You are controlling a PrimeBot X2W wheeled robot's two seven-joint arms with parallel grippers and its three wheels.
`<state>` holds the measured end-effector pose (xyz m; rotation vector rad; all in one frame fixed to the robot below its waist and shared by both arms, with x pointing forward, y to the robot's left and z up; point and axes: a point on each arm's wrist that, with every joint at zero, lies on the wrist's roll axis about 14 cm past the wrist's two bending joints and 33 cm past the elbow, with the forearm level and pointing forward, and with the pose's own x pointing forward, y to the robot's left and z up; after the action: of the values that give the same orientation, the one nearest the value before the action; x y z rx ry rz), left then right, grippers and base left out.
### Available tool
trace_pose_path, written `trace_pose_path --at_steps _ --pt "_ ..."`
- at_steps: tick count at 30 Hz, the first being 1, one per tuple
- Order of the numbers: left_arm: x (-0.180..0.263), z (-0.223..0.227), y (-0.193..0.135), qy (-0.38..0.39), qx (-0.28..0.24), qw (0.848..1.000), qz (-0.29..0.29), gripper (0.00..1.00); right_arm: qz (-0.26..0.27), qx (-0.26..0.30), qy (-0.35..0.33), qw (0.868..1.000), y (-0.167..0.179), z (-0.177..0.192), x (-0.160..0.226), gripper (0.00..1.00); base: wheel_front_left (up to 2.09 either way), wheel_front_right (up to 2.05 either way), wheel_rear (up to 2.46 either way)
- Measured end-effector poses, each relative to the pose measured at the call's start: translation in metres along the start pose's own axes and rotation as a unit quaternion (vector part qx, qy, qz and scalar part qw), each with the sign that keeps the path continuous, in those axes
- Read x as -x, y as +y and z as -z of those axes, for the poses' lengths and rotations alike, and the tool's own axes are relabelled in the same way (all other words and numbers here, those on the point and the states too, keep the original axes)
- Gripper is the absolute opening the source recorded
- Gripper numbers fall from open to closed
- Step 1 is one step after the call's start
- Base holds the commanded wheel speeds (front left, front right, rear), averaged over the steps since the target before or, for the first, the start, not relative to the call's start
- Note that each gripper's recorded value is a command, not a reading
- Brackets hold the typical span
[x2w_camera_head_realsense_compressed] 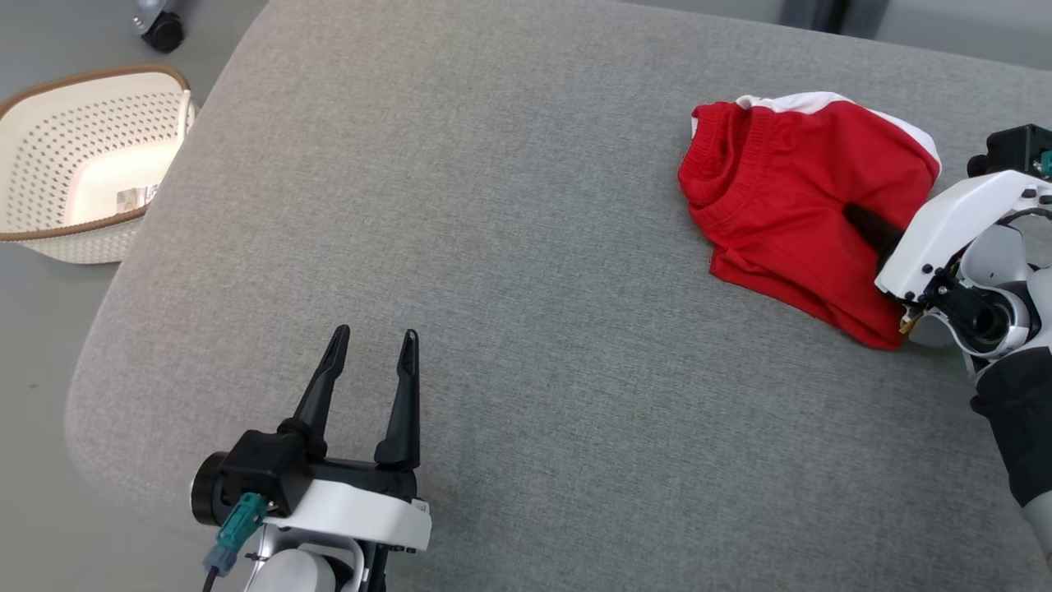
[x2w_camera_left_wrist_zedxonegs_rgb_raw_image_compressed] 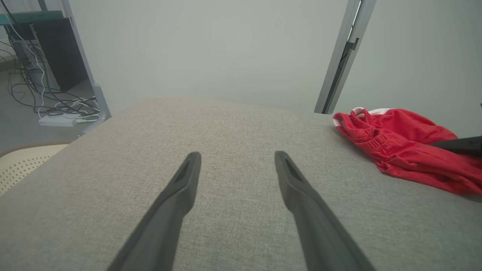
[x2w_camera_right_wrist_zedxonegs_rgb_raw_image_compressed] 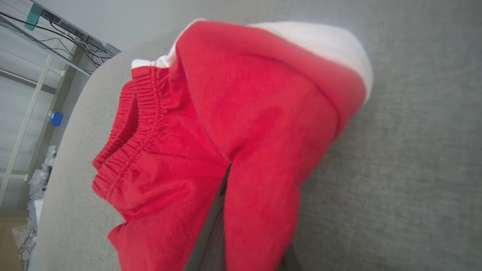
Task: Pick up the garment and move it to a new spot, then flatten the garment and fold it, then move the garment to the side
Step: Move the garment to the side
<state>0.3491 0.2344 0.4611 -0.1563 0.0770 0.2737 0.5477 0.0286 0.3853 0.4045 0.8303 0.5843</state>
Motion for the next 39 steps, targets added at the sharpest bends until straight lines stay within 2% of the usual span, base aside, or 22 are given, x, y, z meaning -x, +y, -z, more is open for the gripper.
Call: trace_pose_path --at_steps 6,11,18,22,30,34,39 --pt "-0.006 -0.002 -0.007 -0.006 0.003 1.000 0.012 1.00 0.010 0.064 -0.013 0.998 -0.001 -0.003 0.018 0.00 0.00 0.00 0.00" --pt "-0.013 -0.008 -0.019 -0.018 0.011 0.999 0.032 1.00 0.043 0.129 -0.015 0.991 -0.021 -0.006 0.050 0.00 0.00 0.00 0.00" --pt "-0.025 -0.012 -0.049 -0.028 0.025 0.996 0.077 1.00 0.096 0.196 -0.026 0.976 -0.052 -0.024 0.108 0.00 0.00 0.00 0.00" --pt "-0.034 -0.015 -0.068 -0.034 0.032 0.994 0.102 1.00 0.140 0.230 -0.037 0.962 -0.077 -0.041 0.149 0.00 0.00 0.00 0.00" --pt "-0.045 -0.008 -0.092 -0.025 0.040 0.990 0.134 1.00 0.230 0.251 -0.030 0.940 -0.131 -0.056 0.221 0.00 0.00 0.00 0.00" --pt "-0.047 -0.004 -0.099 -0.020 0.042 0.989 0.141 1.00 0.269 0.248 -0.024 0.930 -0.153 -0.060 0.252 0.00 0.00 0.00 0.00" --pt "-0.049 0.000 -0.100 -0.015 0.042 0.989 0.144 1.00 0.327 0.246 -0.007 0.913 -0.187 -0.059 0.287 0.00 0.00 0.00 0.00"
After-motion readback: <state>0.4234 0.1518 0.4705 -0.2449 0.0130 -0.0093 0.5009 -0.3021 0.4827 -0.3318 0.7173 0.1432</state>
